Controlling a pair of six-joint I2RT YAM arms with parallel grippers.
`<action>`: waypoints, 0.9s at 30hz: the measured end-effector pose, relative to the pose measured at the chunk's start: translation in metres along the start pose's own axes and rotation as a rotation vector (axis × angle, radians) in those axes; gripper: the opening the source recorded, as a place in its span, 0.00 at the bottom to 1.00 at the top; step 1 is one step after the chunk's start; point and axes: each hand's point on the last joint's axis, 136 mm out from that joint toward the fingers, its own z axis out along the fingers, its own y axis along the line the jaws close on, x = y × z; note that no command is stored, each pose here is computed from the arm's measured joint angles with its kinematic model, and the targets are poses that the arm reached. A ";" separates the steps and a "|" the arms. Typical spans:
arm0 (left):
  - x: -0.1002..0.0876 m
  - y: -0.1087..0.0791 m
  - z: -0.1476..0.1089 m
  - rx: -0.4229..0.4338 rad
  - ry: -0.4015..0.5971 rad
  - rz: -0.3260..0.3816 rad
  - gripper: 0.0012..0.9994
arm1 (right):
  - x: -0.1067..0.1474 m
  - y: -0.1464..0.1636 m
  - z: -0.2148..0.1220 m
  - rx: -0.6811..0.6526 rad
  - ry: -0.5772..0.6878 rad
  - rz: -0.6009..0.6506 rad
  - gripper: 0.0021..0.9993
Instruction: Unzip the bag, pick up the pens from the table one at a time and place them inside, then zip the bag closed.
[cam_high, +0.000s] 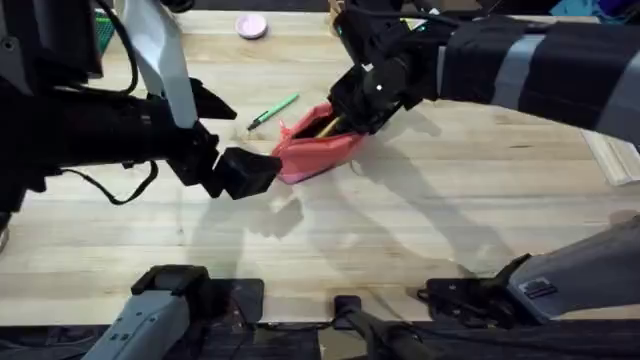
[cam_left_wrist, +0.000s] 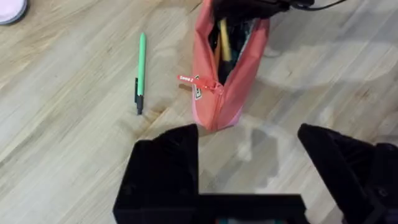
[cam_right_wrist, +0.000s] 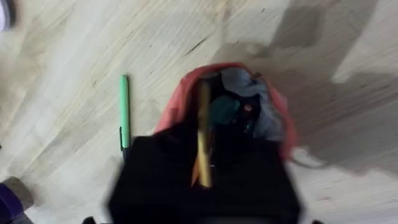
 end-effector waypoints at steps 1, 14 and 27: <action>0.000 0.000 0.000 0.000 0.000 0.000 1.00 | 0.000 0.000 0.000 0.000 0.000 0.000 0.28; 0.000 0.000 0.000 0.000 0.000 0.000 1.00 | 0.003 0.013 -0.004 -0.039 0.015 0.002 1.00; 0.000 0.000 0.000 0.000 0.000 0.000 1.00 | 0.003 0.016 -0.005 -0.052 0.013 -0.027 1.00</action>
